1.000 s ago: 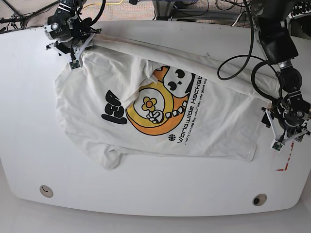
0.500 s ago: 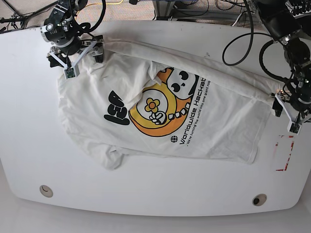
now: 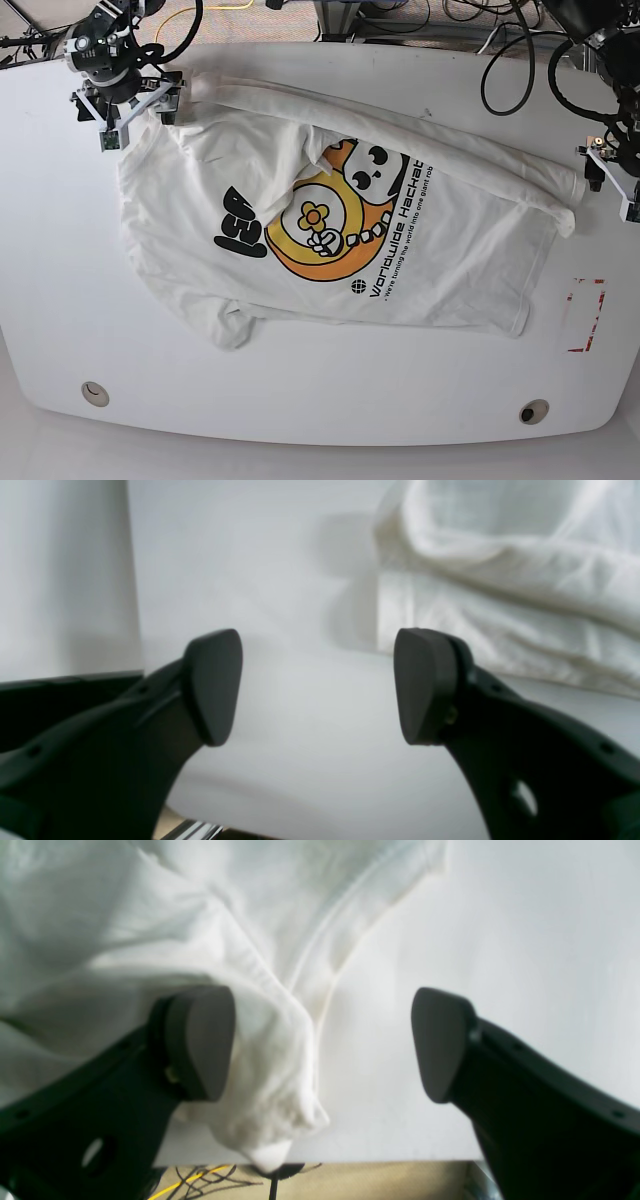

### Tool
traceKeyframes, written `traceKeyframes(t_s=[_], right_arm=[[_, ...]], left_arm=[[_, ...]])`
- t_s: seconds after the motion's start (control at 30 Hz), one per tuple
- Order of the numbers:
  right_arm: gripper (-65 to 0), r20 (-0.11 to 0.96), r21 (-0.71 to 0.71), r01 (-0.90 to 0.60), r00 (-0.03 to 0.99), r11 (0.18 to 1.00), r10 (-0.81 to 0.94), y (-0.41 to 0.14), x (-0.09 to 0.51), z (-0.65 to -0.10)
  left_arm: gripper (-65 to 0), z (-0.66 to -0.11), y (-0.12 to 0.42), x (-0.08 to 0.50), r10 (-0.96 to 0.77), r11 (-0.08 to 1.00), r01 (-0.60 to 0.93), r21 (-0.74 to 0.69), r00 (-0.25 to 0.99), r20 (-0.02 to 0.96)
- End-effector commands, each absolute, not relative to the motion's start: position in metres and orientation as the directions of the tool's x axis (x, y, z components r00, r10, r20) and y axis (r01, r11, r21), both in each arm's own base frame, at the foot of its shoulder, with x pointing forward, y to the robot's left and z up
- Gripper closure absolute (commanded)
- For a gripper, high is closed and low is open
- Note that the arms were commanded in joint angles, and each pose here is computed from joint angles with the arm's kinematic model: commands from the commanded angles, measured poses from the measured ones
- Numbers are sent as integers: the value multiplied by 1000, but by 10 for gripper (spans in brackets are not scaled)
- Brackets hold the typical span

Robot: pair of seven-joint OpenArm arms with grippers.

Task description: Fold the T-shirt properly

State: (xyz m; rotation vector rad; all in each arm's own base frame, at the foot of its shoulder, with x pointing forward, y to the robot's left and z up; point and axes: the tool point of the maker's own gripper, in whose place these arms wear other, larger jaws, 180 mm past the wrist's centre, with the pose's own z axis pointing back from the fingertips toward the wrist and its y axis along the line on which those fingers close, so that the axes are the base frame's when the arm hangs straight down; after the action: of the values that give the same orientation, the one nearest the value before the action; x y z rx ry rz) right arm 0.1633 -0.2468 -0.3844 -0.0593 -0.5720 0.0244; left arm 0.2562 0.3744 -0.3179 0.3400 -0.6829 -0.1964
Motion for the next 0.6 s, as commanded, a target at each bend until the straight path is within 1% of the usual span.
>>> traceKeyframes(t_s=[0.0, 0.07, 0.2, 0.43, 0.57], right_arm=[[-504, 533, -58, -1, 846, 998, 32, -244, 157, -383], [-501, 525, -53, 1, 851, 999, 26, -242, 154, -385], [-503, 497, -45, 0, 867, 999, 23, -240, 143, -391], [-503, 480, -31, 2, 877, 1000, 13, -238, 137, -397], [-503, 467, -24, 3, 884, 1000, 8, -240, 135, -403]], left_arm=[[-447, -311, 379, 264, -288, 928, 58, 368, 740, 608], [-447, -315, 381, 264, -273, 934, 53, 355, 746, 607], [-446, -308, 385, 280, -268, 937, 40, 346, 718, 643], [-446, -319, 384, 292, -231, 957, 32, 289, 689, 687], [-446, -319, 374, 313, -236, 962, 59, 266, 670, 704]])
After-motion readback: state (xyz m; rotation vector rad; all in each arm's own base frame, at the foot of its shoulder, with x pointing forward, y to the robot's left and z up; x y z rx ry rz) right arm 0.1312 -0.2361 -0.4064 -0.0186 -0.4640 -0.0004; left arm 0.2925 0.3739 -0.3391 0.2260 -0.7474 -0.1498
